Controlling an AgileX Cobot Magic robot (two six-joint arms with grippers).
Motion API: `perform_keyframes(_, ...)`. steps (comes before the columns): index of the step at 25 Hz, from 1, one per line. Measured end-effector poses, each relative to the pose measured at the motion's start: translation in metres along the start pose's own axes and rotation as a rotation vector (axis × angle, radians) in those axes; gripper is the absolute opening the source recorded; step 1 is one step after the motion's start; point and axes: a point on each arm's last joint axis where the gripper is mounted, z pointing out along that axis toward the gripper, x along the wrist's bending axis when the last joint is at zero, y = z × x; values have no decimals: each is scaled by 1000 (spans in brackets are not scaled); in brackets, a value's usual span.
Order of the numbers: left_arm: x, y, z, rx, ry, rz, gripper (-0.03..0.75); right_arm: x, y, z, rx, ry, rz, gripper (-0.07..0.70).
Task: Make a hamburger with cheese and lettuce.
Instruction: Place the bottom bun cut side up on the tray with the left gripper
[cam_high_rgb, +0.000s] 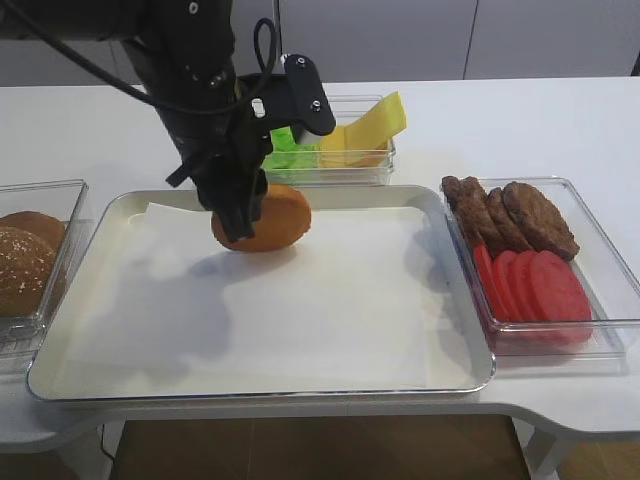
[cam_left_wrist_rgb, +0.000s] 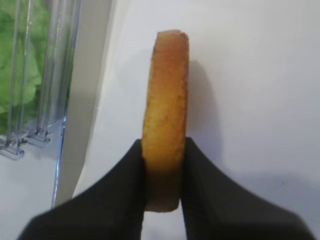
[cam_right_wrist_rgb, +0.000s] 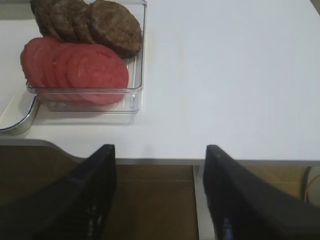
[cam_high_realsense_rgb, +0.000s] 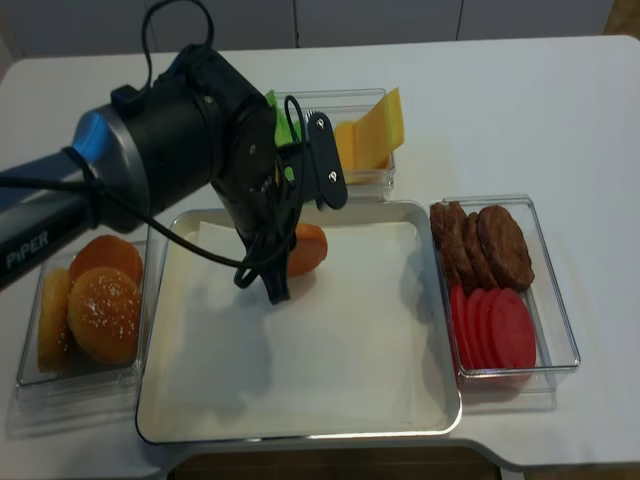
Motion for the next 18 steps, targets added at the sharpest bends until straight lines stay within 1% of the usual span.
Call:
perform_keyframes(1,-1,1,0,-1,-1,6,138,0,0,0,0,0,0,440)
perform_keyframes(11,-3,-1,0,25,-19,7,138,0,0,0,0,0,0,440)
perform_keyframes(18,-6,0,0,18,-43,-9,135,0,0,0,0,0,0,440)
